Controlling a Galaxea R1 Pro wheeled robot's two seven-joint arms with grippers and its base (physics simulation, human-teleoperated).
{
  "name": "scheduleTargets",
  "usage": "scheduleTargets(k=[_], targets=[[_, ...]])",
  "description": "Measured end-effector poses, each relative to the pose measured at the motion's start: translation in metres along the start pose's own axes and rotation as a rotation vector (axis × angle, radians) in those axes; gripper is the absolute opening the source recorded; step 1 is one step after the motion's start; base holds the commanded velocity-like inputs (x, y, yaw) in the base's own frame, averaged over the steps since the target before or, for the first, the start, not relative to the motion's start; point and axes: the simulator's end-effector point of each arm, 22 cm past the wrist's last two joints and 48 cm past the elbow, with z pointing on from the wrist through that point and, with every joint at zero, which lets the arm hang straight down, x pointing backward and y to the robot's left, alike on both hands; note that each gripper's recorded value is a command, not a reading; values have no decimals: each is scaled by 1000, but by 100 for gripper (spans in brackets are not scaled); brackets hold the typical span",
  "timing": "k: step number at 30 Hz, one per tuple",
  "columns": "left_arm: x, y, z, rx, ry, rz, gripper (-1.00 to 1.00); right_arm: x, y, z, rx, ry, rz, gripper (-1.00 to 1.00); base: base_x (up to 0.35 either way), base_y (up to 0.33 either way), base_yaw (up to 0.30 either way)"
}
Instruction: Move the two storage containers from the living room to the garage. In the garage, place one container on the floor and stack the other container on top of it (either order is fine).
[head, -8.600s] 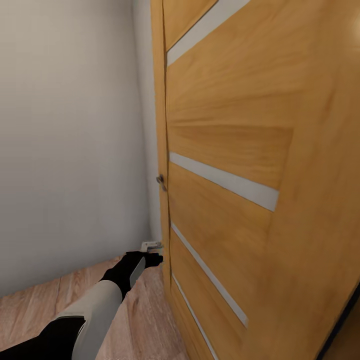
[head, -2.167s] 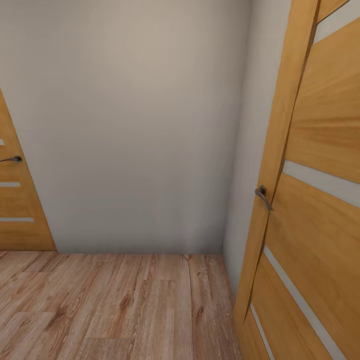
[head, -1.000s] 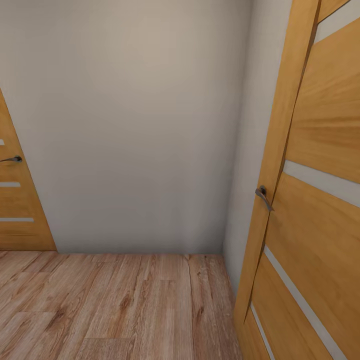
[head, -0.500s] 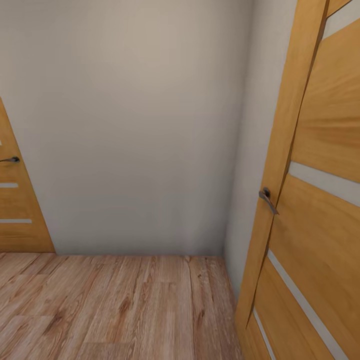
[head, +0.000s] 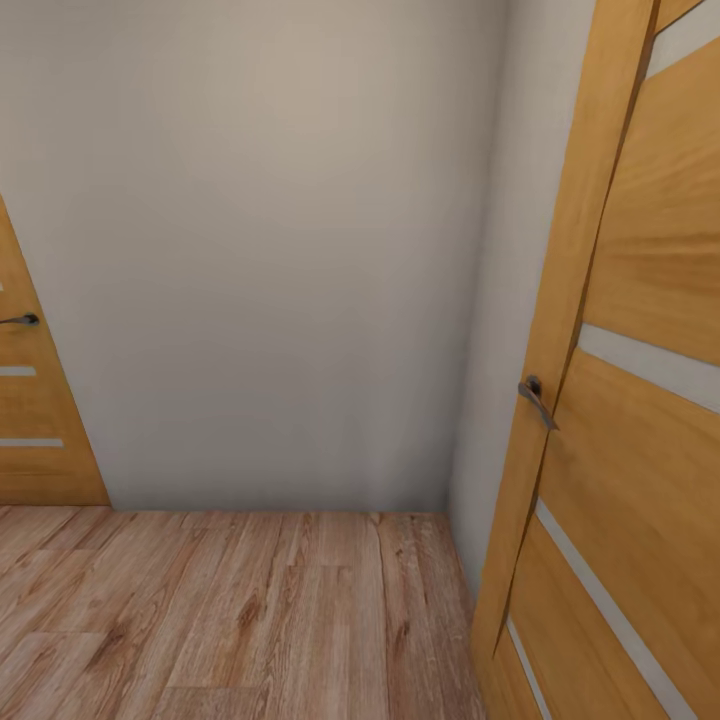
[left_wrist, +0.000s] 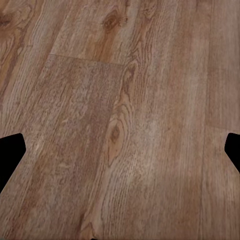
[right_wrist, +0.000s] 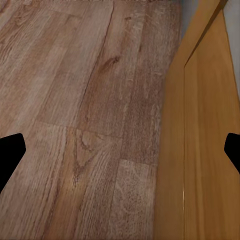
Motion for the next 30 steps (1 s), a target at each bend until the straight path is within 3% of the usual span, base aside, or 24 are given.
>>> scheduleTargets(k=[13, 20, 30], targets=[[0, -2, 0, 3, 0, -1, 100, 0, 0, 0, -2, 0, -1, 100, 6, 0, 0], [0, -1, 0, 1, -1, 0, 100, 0, 0, 0, -2, 1, -1, 100, 214, 0, 0], [0, 0, 0, 0, 0, 0, 100, 0, 0, 0, -2, 1, -1, 100, 37, 0, 0]])
